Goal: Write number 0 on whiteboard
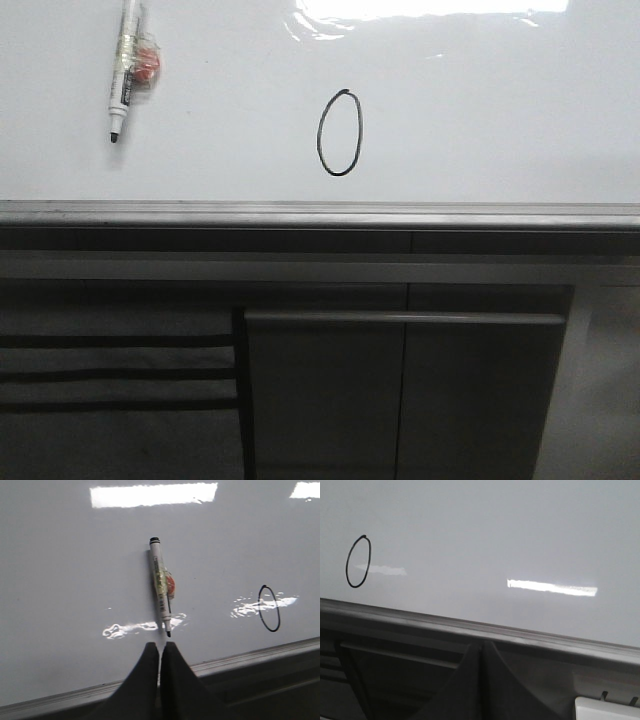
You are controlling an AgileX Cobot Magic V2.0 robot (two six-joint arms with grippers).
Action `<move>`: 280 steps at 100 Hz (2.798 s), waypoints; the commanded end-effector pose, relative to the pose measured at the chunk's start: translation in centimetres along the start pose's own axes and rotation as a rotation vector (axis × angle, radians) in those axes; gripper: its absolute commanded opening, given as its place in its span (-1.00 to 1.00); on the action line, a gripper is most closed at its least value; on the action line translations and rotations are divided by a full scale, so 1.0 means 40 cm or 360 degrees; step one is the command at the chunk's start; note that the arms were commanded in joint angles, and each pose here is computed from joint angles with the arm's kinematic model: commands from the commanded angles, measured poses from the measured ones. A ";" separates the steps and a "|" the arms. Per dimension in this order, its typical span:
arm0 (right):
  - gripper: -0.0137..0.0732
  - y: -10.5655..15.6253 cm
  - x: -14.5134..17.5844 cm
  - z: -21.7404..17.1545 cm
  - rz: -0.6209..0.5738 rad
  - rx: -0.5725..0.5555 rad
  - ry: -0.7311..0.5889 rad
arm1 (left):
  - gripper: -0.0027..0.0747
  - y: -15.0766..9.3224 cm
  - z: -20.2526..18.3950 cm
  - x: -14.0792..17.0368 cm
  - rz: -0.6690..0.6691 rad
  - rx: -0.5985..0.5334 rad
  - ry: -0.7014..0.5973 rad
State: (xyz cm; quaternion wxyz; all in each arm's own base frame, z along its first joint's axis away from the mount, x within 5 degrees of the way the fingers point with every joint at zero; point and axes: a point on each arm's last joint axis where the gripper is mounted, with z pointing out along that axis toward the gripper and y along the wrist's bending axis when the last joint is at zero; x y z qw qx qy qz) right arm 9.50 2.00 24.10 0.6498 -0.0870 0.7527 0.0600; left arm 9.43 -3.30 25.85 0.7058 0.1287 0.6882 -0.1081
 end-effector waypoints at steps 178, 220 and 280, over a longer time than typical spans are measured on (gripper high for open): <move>-0.85 -0.026 0.079 -0.101 0.0063 0.0322 -0.0536 | -0.98 0.029 -0.119 0.085 -0.0042 -0.0364 -0.0381; -0.85 -0.028 0.073 -0.103 0.0115 0.0325 -0.0585 | -0.98 0.029 -0.119 0.085 -0.0042 -0.0364 -0.0381; -0.85 -0.017 0.067 -0.104 0.0037 0.0259 -0.0622 | -0.98 0.029 -0.119 0.085 -0.0042 -0.0364 -0.0381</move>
